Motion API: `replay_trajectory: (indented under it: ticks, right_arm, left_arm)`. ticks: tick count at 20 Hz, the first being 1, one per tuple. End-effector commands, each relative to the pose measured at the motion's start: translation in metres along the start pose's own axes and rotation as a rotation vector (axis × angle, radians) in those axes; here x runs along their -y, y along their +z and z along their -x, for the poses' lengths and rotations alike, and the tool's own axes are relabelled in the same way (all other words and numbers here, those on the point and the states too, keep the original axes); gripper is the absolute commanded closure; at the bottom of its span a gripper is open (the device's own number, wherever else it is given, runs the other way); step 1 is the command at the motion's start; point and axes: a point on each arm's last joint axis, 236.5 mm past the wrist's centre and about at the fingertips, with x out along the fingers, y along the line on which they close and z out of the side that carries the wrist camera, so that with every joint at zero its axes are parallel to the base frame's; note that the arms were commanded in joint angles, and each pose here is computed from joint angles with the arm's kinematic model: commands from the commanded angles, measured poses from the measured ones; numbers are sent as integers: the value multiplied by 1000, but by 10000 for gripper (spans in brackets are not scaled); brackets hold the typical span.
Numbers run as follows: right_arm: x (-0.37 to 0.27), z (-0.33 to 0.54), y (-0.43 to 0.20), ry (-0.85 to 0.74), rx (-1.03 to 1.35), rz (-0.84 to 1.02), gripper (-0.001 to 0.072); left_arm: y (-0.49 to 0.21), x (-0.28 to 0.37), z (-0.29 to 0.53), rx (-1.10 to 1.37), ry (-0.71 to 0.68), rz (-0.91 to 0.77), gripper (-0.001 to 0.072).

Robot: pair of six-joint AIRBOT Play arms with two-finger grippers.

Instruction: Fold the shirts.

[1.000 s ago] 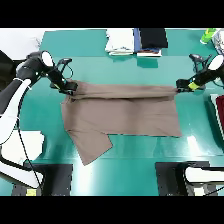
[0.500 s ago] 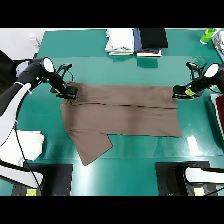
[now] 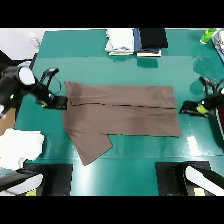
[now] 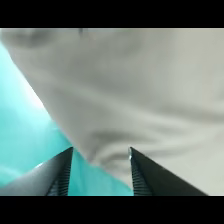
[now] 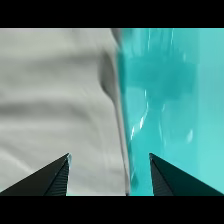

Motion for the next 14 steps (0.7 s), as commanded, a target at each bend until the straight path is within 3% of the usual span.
replay_trajectory:
  ticks: [1,8,10,14]
  right_arm:
    - [13,-26,-52,6,-108,-57,141]
    - [9,-56,-77,39,-205,-92,161]
    - [3,-53,-70,56,-162,-92,204]
    - [-12,-55,-72,48,-170,-7,206]
  left_arm:
    - [-46,12,-20,-32,-79,68,287]
    - [-61,16,-36,-55,-109,95,287]
    - [-59,16,-36,-49,-109,96,287]
    - [-59,16,-36,-49,-109,95,287]
